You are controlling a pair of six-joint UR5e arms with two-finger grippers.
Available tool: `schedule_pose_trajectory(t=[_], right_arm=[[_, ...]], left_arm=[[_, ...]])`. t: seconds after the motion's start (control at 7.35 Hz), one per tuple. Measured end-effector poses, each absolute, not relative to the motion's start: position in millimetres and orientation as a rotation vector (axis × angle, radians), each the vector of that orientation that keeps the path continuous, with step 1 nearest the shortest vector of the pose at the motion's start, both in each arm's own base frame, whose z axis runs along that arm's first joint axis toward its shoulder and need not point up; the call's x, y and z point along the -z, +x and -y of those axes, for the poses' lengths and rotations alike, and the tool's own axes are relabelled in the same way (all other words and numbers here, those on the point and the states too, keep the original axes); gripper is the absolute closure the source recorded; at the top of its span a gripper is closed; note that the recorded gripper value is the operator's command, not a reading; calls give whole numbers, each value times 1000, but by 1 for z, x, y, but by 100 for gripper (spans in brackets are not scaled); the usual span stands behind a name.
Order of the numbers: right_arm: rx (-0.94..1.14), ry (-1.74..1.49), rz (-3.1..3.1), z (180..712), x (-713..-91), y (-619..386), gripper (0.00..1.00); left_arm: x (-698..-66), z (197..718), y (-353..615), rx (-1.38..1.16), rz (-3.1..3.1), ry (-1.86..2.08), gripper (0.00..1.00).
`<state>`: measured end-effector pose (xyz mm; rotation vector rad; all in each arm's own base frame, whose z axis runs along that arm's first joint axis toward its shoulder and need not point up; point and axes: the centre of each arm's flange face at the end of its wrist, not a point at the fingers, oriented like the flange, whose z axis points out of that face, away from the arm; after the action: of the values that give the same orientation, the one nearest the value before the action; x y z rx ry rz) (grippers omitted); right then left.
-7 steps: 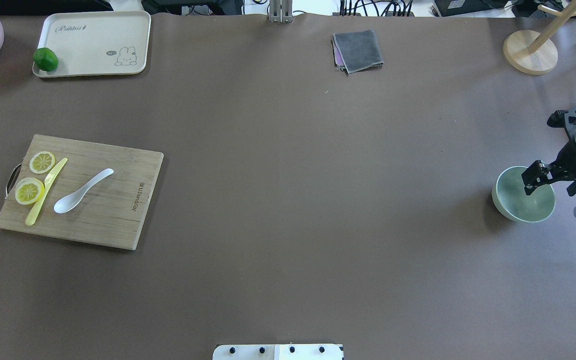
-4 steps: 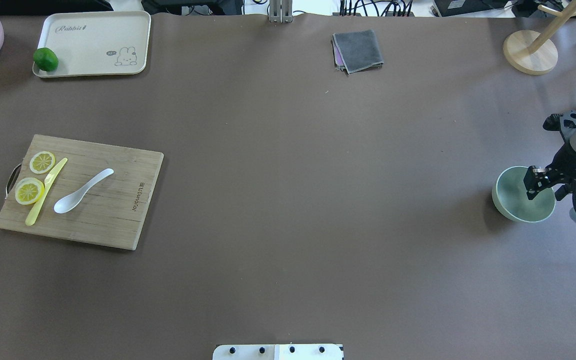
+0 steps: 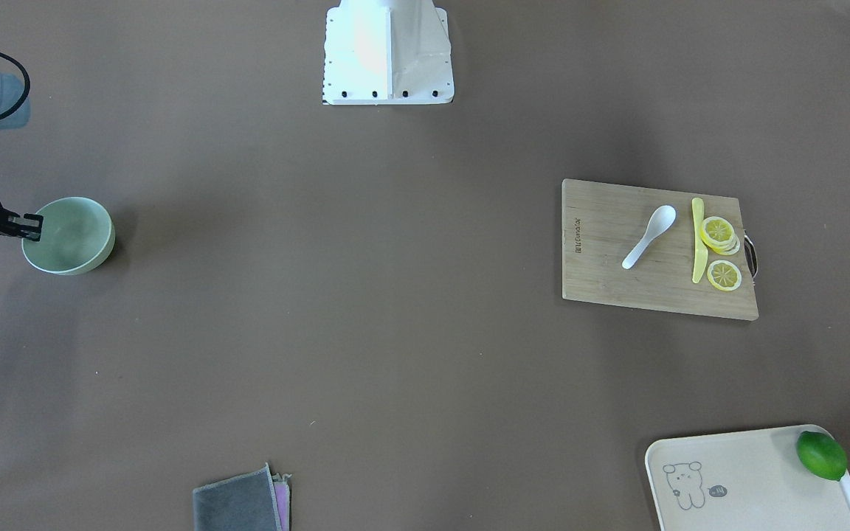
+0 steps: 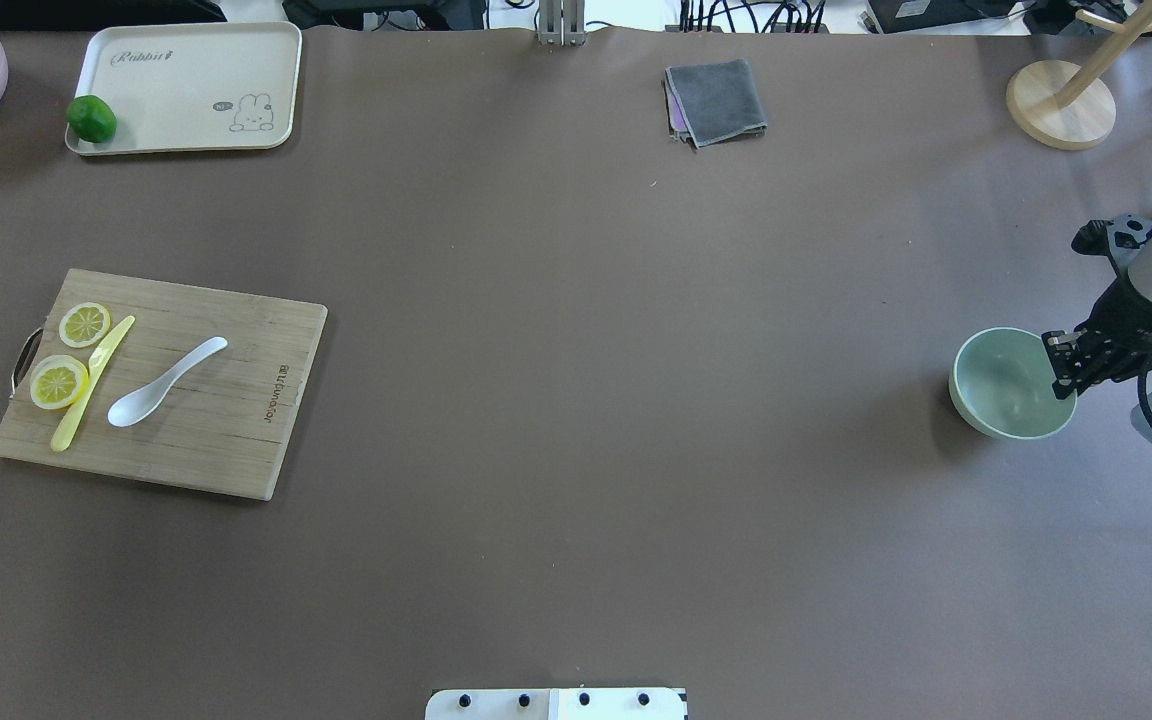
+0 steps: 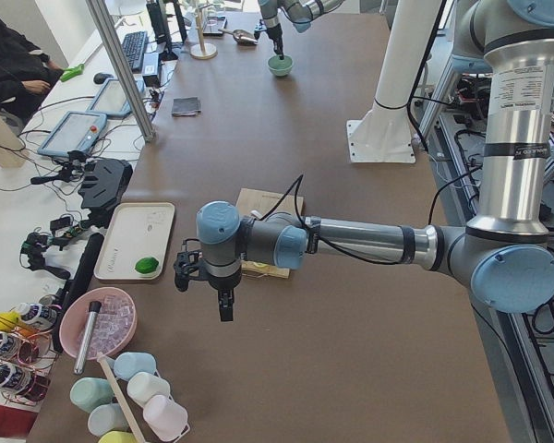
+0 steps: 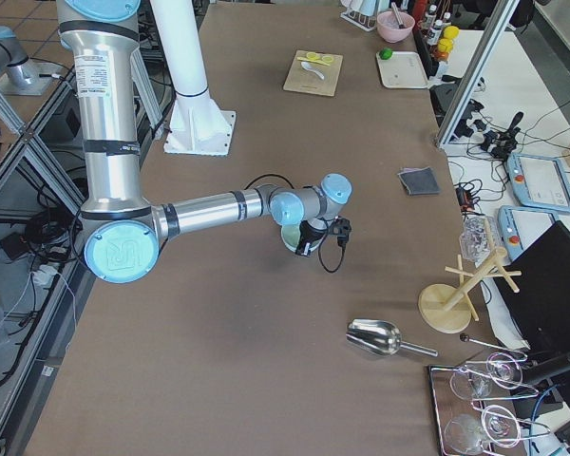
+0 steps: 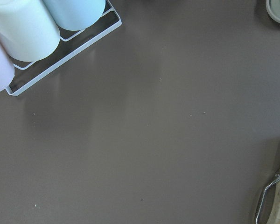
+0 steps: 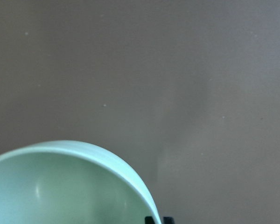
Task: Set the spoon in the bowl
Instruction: 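Slide the green bowl with the right gripper toward the table centre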
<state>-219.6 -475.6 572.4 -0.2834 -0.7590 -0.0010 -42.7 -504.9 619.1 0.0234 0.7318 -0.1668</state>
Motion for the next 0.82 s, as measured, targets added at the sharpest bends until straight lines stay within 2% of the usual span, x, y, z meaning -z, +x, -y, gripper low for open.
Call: schedule_pose_trajectory(t=[0.27,0.82], right_arm=[[-29,-300,842,487,-536,-227,100],[-20,-281,978,525,-418,-281,100]], left_arm=[[-620,504,-43,168,-732,21,2],[-624,503,-43,169,-731,14,2]])
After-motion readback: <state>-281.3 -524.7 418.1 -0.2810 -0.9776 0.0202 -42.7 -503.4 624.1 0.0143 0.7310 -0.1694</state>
